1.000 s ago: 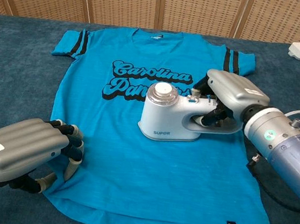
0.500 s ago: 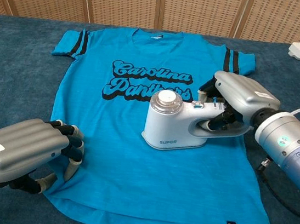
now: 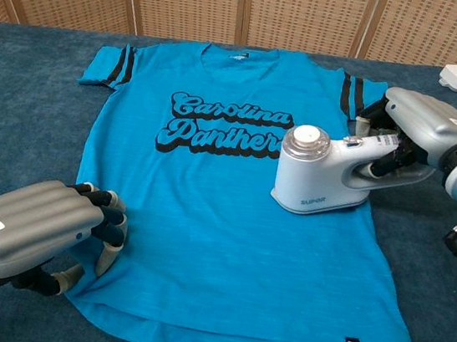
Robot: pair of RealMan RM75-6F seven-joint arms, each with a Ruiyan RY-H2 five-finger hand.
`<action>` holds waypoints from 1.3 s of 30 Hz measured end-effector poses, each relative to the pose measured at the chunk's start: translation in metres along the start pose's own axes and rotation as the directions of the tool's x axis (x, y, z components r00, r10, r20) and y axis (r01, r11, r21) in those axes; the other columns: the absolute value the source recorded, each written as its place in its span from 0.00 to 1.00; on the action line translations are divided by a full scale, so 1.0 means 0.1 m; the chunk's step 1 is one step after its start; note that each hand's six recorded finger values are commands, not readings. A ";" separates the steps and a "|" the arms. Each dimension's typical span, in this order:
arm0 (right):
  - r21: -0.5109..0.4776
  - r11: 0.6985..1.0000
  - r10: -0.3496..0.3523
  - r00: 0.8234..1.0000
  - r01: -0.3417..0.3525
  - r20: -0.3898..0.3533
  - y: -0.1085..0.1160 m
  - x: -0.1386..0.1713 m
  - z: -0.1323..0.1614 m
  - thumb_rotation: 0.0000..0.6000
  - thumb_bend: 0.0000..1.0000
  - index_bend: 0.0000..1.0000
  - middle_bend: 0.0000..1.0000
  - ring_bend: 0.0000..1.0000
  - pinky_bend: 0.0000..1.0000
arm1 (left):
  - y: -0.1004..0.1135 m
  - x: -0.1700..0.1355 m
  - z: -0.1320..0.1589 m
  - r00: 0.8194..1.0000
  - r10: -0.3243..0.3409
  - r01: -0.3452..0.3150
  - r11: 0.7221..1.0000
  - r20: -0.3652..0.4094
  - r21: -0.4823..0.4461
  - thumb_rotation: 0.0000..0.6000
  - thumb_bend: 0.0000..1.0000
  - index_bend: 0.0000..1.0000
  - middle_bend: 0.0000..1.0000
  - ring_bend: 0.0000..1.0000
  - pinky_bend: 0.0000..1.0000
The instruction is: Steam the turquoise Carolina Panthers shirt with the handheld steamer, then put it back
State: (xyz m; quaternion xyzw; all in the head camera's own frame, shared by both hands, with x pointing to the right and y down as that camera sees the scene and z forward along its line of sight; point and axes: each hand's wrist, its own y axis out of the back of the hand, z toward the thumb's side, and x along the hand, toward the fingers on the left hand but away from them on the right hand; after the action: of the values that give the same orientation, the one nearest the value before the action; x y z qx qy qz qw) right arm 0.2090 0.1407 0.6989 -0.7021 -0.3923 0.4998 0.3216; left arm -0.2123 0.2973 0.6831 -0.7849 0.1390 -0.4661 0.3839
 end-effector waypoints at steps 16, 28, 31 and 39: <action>-0.065 0.989 -0.130 0.988 0.135 0.081 0.65 -0.25 -0.16 1.00 0.34 0.67 0.67 0.66 0.52 | 0.18 -0.14 -0.06 1.000 0.020 -0.020 0.999 -0.002 0.027 0.91 0.33 0.61 0.36 0.17 0.17; -0.062 0.981 -0.164 0.961 0.182 0.221 0.78 -0.34 -0.78 1.00 0.34 0.67 0.66 0.65 0.50 | 0.42 -0.34 -0.17 0.998 0.052 -0.052 0.998 -0.020 0.026 0.92 0.32 0.52 0.36 0.17 0.17; -0.058 0.981 -0.165 0.953 0.185 0.254 0.79 -0.33 -0.95 1.00 0.34 0.67 0.66 0.64 0.49 | 0.46 -0.39 -0.20 0.998 0.061 -0.061 0.998 -0.026 0.023 0.91 0.32 0.50 0.36 0.17 0.17; -0.034 0.985 -0.151 0.934 0.171 0.324 0.74 -0.28 -1.32 1.00 0.34 0.65 0.65 0.61 0.47 | 0.53 -0.51 -0.30 0.994 0.090 -0.090 0.996 -0.060 0.011 0.91 0.30 0.48 0.36 0.17 0.17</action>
State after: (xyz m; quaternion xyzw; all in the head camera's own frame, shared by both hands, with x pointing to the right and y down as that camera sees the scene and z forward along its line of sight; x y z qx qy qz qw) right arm 0.3468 0.0725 0.6879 -0.5867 -0.5107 0.5668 0.2715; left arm -0.2569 0.2771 0.6201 -0.7618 0.1839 -0.4723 0.4034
